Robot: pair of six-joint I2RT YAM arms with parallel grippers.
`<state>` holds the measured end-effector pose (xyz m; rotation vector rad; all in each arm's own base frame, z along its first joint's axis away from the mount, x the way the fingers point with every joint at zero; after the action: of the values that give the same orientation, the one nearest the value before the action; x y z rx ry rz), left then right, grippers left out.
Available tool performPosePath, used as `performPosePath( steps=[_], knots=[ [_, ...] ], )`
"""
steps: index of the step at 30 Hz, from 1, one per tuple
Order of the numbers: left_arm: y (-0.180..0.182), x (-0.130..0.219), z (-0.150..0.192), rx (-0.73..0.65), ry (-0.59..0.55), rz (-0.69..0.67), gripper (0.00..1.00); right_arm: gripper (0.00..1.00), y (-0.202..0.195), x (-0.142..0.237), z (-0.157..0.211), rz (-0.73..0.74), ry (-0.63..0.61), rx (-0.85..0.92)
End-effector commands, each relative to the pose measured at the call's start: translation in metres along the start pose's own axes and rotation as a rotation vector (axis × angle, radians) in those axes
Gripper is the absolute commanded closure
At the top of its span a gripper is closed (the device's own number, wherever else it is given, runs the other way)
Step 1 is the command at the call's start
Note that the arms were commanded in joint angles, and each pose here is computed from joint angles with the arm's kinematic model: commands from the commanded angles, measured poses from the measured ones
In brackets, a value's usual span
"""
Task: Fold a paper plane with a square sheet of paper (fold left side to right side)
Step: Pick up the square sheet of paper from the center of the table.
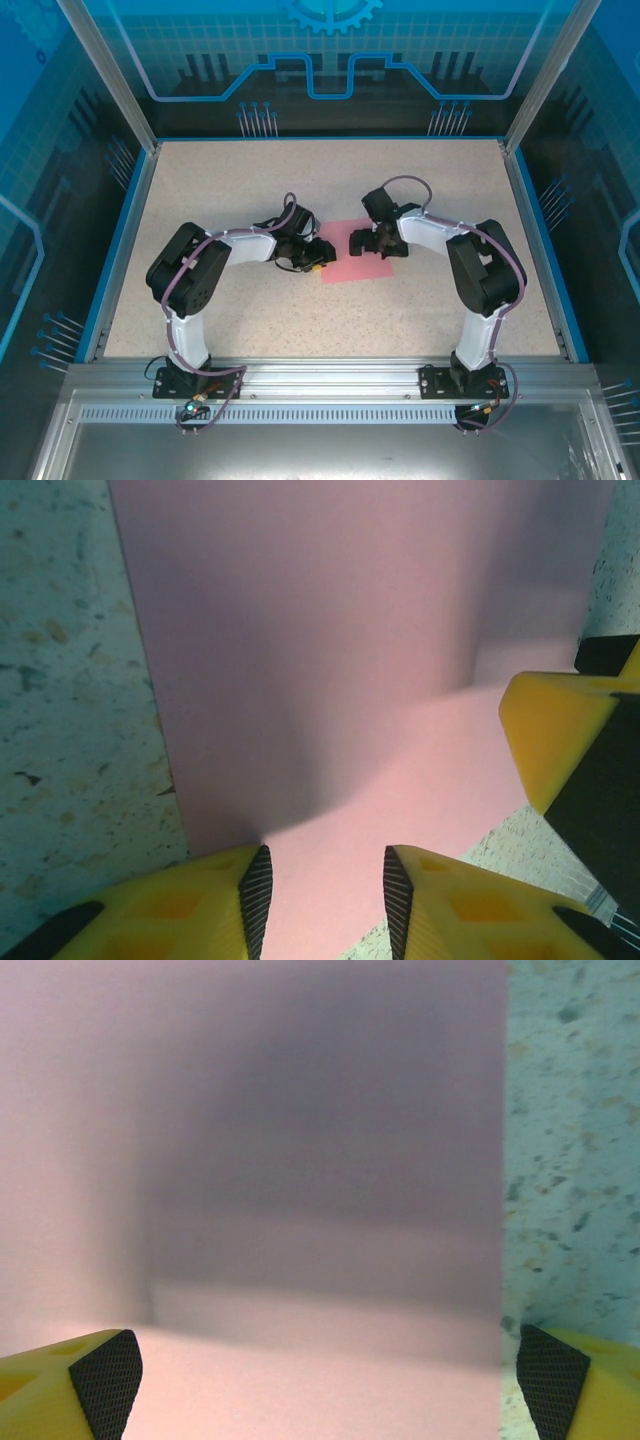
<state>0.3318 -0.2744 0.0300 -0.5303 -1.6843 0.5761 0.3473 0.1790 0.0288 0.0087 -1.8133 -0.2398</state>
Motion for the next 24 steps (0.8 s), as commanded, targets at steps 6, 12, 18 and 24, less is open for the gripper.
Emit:
performPosePath(
  steps=[6,12,18,24],
  knots=[
    [0.014,-0.005,0.007,0.023,0.007,-0.061,0.64,0.06,0.056,0.002,0.037,-0.183,0.141,0.047],
    [0.000,0.008,-0.001,-0.010,-0.035,-0.026,0.64,0.28,0.058,0.001,0.037,-0.212,0.160,0.055],
    [-0.021,0.043,-0.015,-0.084,-0.121,0.017,0.58,0.57,0.063,0.009,0.031,-0.325,0.174,0.034],
    [-0.032,0.100,-0.029,-0.116,-0.260,0.089,0.43,0.67,0.077,0.043,0.012,-0.643,0.113,0.015]
  ],
)
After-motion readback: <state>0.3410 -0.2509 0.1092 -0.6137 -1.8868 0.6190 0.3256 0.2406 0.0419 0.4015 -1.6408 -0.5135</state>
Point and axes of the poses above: each hand's point on the last joint's axis, 136 mm out from that joint toward the fingers, its own x axis back along the fingers, its own y axis along the line the jaws close on, z = x × y, the point moved 1 cm from there along x, back along the fingers, and after that the axes turned 8 degrees about -x, right-handed, at the moved point
